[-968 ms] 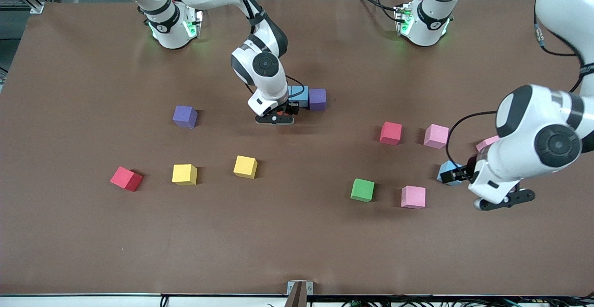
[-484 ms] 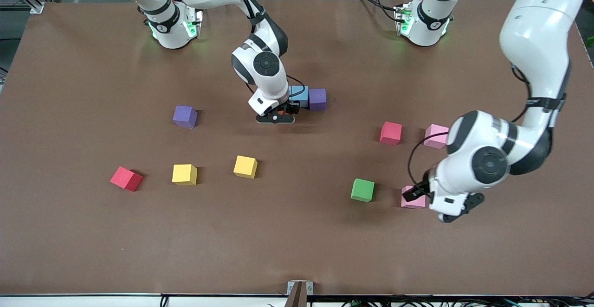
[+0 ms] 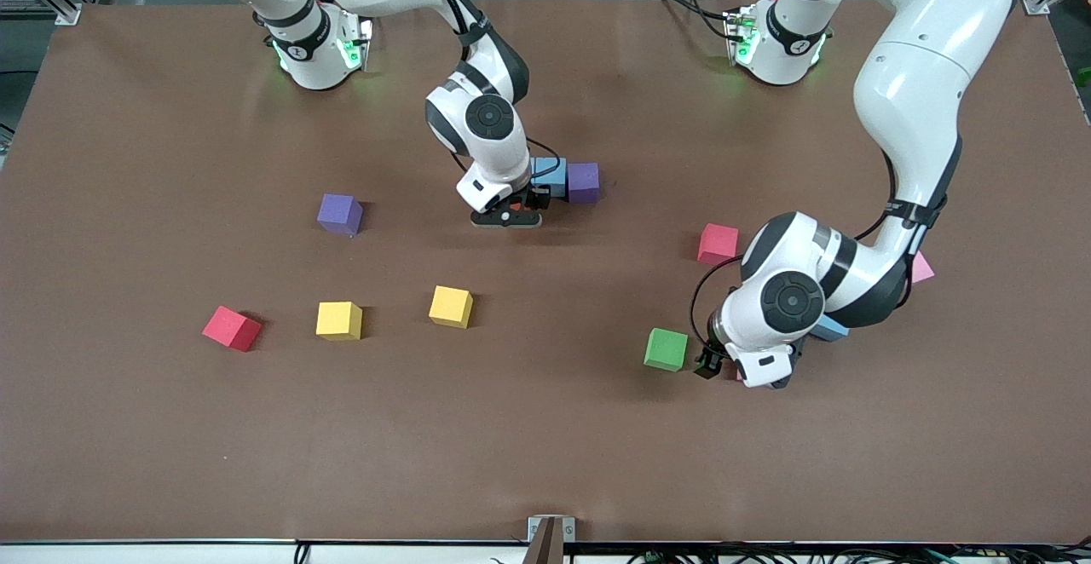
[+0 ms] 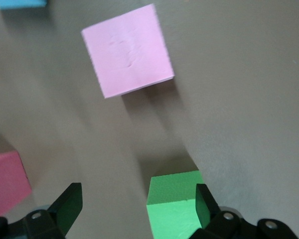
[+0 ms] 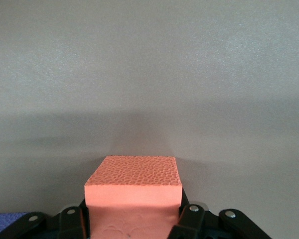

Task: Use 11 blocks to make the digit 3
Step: 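Grasp the green block with the left gripper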

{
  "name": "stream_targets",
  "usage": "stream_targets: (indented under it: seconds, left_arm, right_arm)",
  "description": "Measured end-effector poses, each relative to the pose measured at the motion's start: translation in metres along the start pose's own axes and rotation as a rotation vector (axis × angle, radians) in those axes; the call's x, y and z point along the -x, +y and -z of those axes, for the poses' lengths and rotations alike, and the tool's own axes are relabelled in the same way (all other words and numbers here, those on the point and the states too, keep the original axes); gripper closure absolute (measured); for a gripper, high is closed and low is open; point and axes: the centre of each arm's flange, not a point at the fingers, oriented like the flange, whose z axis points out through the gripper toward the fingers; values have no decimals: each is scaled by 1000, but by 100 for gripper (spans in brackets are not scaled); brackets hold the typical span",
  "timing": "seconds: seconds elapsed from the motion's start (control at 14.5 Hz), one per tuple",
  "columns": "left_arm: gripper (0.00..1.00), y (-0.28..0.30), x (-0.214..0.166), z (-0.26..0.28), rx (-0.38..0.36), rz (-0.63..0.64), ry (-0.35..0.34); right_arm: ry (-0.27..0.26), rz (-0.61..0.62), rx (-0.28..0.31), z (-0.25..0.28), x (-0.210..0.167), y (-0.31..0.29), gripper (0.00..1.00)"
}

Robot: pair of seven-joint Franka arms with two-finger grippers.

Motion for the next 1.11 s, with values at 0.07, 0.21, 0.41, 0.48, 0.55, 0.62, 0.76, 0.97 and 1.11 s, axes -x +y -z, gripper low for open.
stream_targets:
  seconds: [0.07, 0.21, 0.41, 0.48, 0.55, 0.62, 0.76, 0.97, 1.11]
  left_arm:
    - [0, 1, 1, -3, 9, 36, 5]
    - [0, 5, 4, -7, 34, 100, 4]
    - [0, 8, 16, -20, 45, 132, -11]
    - [0, 8, 18, -24, 46, 132, -14]
    - [0, 9, 18, -25, 52, 133, -17]
    - [0, 10, 18, -25, 64, 134, -20]
    - [0, 12, 17, -27, 76, 135, -25]
    - [0, 12, 21, -33, 75, 130, -30]
    - [0, 13, 24, -34, 81, 127, -33]
  right_arm:
    - [0, 1, 0, 0, 0, 0, 40]
    - [-2, 2, 3, -1, 0, 0, 33]
    - [-10, 3, 15, -7, 0, 4, 7]
    - [-11, 5, 17, -9, -1, 4, 0]
    - [-10, 5, 17, -9, -1, 5, 0]
    - [-10, 4, 17, -8, -2, 5, 0]
    - [-12, 0, 22, -8, -4, 7, 0]
    - [-11, -1, 21, -3, -7, 4, 0]
    - [-8, -1, 18, 0, -9, 2, 0]
